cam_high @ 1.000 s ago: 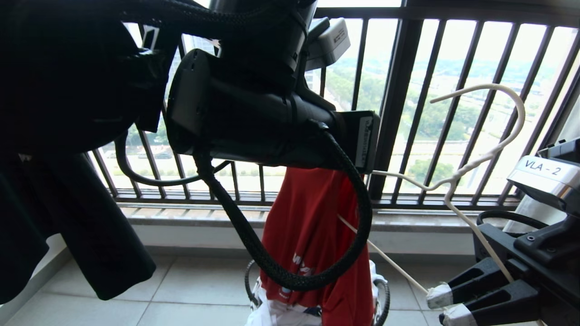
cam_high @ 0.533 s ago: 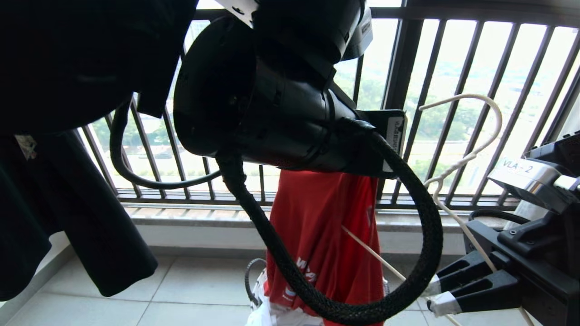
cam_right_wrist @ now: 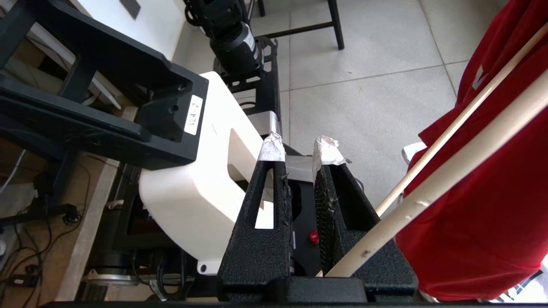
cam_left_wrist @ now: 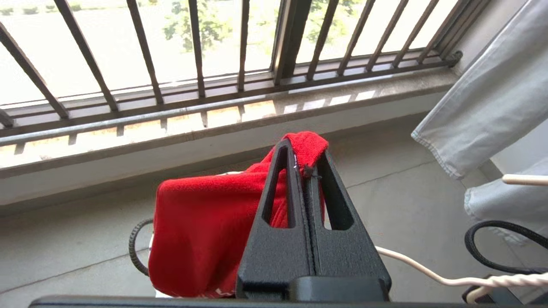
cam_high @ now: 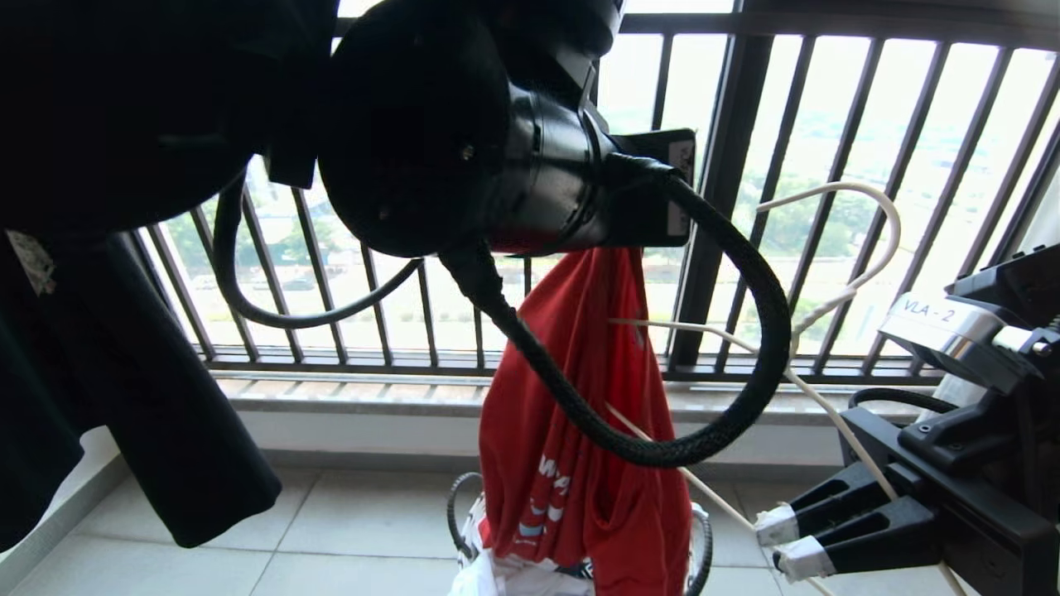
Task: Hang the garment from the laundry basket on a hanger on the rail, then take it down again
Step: Hang the clothes on the clothes rack
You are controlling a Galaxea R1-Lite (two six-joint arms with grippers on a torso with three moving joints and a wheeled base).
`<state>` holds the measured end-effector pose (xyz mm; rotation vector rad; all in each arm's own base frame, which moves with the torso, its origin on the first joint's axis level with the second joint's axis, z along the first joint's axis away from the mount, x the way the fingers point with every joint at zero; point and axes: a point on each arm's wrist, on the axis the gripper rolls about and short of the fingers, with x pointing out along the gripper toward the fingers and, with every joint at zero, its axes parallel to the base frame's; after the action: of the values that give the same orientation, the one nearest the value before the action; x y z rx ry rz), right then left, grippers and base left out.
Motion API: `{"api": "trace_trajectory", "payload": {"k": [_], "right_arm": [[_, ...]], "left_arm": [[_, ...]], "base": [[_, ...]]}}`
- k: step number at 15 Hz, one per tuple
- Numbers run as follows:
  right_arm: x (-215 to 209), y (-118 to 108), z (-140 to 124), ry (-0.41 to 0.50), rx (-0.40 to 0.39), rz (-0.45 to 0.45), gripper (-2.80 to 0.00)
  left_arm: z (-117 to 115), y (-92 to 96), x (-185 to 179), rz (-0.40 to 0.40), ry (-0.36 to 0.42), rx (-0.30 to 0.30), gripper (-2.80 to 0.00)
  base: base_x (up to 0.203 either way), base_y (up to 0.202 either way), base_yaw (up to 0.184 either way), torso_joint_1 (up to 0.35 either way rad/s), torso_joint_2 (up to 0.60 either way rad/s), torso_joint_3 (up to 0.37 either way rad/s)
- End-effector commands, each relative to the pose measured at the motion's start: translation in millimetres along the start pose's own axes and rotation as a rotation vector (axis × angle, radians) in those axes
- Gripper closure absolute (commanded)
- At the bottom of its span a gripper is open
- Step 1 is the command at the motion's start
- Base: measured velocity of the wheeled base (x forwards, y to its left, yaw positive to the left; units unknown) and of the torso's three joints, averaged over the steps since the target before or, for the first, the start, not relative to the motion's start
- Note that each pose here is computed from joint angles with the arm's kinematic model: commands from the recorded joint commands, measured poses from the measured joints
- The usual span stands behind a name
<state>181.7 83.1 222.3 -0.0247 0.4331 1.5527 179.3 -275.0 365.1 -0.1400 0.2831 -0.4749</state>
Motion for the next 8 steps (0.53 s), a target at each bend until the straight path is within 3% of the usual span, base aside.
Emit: {"api": "trace_trajectory", "payload": {"k": [1,5,8], "right_arm": [[-0.4,1.3,-0.1,-0.003,-0.004,0.006,0.00],[-0.7,2.8,0.6,-0.004,-0.009,0.006,0.00],[-1.1,2.8,1.0,-0.006,-0.012,0.004,0.00]], "left_arm": [[6.7,12.8,7.0,0.077,-0.042,0.009,0.00],[10.0,17.8,11.6,0.145,-0.082,0.015,0.00],[8.2,11.1,7.1,0.119,-0.077,0.015,0.00]], "base": [[0.000,0.000,0.000,0.000,0.00,0.000],[0.000,0.000,0.000,0.000,0.00,0.000],[0.000,0.000,0.000,0.000,0.00,0.000]]}}
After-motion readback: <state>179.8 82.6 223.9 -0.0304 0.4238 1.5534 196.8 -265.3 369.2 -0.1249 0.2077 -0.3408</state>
